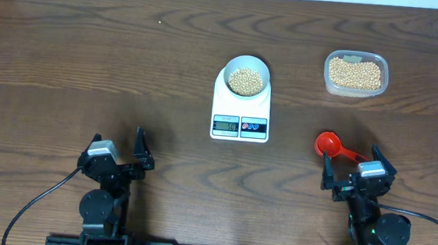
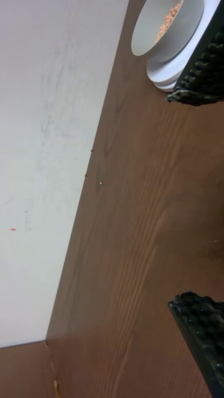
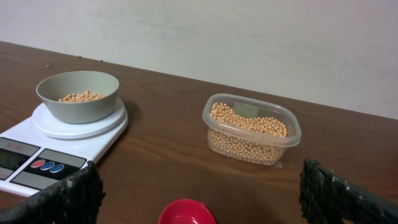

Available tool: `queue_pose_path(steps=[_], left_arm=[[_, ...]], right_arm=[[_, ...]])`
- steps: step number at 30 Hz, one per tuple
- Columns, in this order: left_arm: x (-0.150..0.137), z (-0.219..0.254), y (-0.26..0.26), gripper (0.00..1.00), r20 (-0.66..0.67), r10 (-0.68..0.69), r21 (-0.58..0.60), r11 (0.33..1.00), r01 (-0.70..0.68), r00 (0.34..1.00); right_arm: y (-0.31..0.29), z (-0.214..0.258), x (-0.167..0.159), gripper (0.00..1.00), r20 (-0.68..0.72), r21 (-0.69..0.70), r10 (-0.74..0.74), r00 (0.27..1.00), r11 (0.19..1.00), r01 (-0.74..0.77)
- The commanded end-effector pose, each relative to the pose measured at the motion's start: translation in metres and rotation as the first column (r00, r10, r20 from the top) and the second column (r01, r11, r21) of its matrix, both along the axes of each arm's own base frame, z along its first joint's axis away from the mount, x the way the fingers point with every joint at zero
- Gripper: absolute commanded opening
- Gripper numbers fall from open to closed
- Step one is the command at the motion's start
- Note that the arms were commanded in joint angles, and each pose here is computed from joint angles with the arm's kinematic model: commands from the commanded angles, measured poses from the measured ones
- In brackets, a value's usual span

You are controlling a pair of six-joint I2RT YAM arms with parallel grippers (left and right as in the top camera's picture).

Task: Scoop item into bowl and weigh 50g on scale

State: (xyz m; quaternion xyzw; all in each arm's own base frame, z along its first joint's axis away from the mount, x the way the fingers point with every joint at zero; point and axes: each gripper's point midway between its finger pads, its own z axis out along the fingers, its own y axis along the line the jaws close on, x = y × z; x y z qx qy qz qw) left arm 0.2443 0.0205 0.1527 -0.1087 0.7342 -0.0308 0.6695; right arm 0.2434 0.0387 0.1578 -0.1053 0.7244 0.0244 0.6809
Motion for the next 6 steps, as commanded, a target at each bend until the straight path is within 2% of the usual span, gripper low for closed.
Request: queue_pose_path(steps=[1,6], left_arm=[[-0.0016,-0.0165,0.0021,0.98,-0.054,0.012,-0.005,1.0,-0.012,0.998],[-0.0016,-0.0165,0.0021,0.98,-0.054,0.012,-0.005,1.0,-0.012,0.998]], right_arm=[[-0.001,-0.0003,-0.0001,0.99,0.002,-0.007,-0.005,1.0,1.0,0.005],[-0.001,-0.0004,-0.0001,0.99,0.002,-0.007,-0.005,1.0,1.0,0.005]])
